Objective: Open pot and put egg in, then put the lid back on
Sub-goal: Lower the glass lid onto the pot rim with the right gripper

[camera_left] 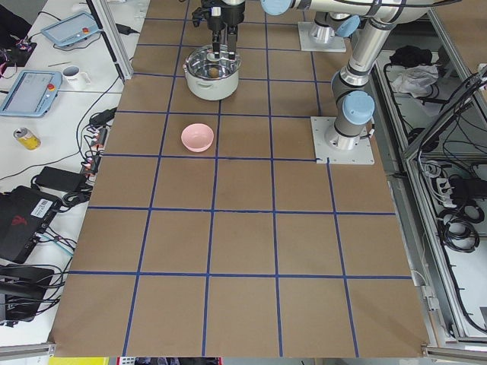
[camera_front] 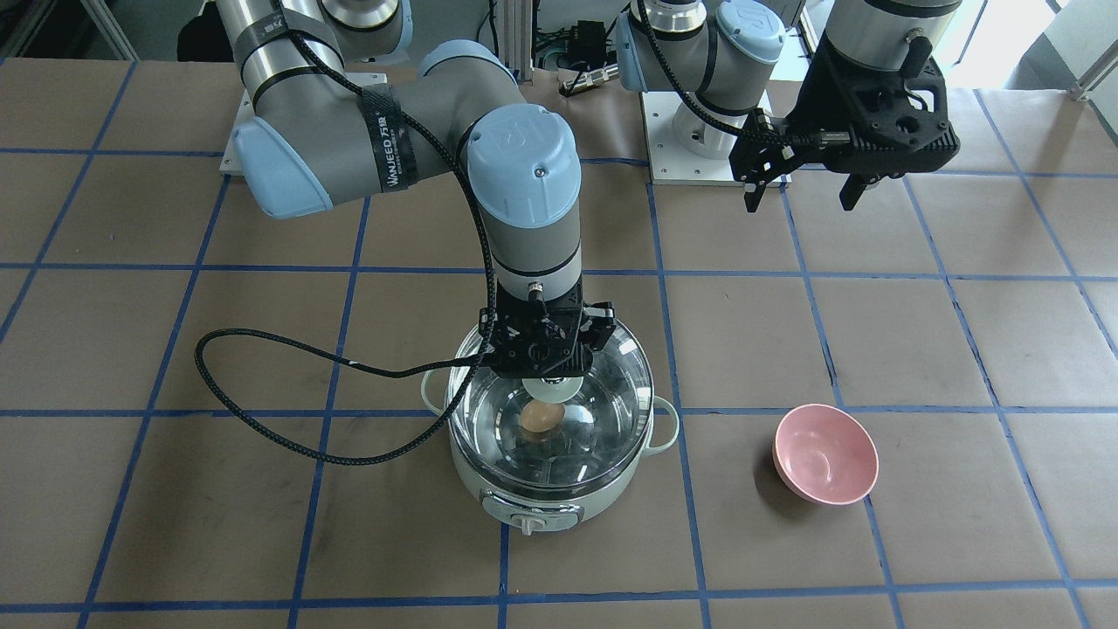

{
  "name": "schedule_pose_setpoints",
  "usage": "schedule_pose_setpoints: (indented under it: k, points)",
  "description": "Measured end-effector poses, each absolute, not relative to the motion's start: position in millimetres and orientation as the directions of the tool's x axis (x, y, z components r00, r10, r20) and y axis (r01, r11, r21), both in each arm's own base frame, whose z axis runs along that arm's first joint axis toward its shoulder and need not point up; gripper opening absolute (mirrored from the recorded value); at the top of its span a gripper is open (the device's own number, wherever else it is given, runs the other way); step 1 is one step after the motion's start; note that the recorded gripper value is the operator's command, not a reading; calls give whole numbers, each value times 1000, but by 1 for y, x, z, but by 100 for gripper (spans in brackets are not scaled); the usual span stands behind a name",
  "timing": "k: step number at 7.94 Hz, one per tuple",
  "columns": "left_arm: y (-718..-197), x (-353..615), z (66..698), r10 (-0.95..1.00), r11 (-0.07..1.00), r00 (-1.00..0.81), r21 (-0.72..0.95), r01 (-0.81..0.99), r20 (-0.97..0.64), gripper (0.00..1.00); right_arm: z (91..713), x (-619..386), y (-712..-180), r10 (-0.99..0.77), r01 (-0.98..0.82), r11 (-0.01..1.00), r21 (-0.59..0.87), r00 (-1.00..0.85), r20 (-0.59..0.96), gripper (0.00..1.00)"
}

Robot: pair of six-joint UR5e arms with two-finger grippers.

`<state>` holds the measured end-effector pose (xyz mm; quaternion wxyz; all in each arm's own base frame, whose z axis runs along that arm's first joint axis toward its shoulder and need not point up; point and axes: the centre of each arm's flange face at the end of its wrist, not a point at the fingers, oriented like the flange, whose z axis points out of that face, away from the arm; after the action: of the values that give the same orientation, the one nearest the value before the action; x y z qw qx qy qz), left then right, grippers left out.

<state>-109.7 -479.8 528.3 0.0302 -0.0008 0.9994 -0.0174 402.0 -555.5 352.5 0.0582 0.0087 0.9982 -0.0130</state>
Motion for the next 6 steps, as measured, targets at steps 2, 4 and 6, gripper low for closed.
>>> schedule_pose_setpoints:
  k: [2, 4, 6]
  points:
    - [-478, -109, 529, -1, 999, -998, -36, 1, -56, 100, 352, 402, -556, 4, 7, 1000, -26, -993, -114, 0]
    - [-479, -107, 530, -6, 999, -999, -38, -4, -49, 100, 351, 402, -556, -15, -12, 999, -30, -994, -112, 0]
    - [-481, -106, 530, -10, 999, -999, -35, -9, -37, 100, 351, 401, -557, -29, -25, 999, -36, -994, -108, 0]
